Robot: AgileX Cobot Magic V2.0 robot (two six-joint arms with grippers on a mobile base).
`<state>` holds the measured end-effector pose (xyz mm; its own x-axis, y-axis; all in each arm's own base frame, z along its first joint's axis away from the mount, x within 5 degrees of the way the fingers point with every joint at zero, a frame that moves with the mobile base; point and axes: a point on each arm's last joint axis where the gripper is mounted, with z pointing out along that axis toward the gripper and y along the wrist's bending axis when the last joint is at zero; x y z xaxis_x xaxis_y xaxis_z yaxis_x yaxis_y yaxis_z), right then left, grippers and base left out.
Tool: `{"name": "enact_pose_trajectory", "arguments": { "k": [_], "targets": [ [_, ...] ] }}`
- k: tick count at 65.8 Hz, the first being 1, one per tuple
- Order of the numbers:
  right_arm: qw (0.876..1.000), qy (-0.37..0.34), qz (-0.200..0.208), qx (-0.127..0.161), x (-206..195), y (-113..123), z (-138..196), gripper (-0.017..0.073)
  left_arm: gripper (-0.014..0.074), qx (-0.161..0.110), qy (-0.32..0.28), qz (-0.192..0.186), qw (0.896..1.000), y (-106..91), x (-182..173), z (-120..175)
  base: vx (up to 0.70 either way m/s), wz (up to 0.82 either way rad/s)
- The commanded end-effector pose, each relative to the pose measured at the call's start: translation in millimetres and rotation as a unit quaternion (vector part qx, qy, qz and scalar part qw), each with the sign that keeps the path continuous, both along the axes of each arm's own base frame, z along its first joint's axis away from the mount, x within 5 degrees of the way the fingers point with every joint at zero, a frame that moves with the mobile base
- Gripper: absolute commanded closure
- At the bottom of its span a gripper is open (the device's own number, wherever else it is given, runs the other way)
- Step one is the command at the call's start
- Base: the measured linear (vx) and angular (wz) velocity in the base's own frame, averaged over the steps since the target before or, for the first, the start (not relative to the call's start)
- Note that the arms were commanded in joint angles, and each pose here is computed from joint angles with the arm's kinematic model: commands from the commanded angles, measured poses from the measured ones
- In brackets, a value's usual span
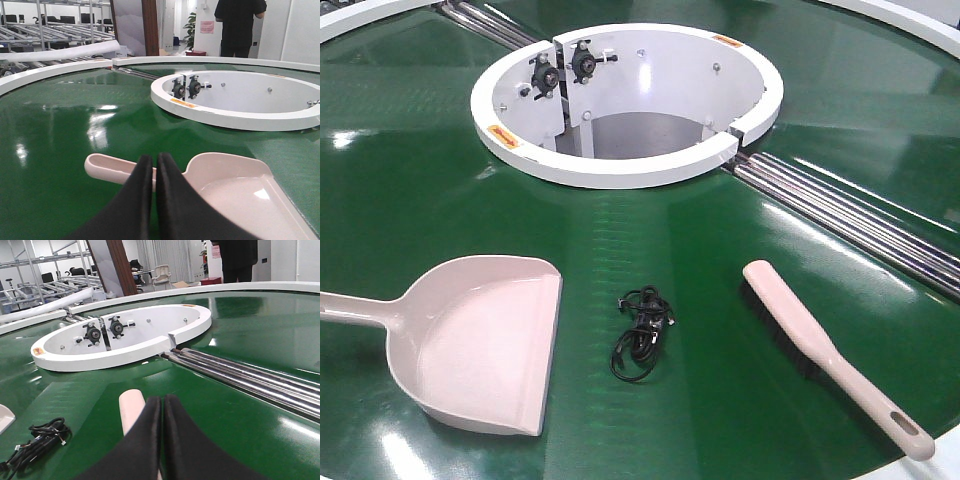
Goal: Clean and inspect green conveyor with broom and dustpan
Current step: 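Lower the left gripper toward the pink dustpan handle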
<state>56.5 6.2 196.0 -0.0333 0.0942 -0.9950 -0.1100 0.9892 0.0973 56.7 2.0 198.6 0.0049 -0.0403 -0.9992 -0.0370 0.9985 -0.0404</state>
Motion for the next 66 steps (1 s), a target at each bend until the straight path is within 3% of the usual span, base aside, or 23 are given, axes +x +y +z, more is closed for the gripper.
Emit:
{"name": "enact_pose_trajectory", "arguments": {
  "k": [1,66],
  "targets": [
    [0.999,-0.033,0.003,-0.002,0.1,0.5,3.2,0.0569,0.0600,-0.009,-0.028,0.004,1.000,0.6,-0.2,-2.7,0.00,0.00],
    [0.999,-0.033,0.003,-0.002,0.1,0.5,3.1,0.0569,0.0600,-0.009,-0.041,0.004,0.999,0.7,-0.4,0.0,0.00,0.00]
  ]
}}
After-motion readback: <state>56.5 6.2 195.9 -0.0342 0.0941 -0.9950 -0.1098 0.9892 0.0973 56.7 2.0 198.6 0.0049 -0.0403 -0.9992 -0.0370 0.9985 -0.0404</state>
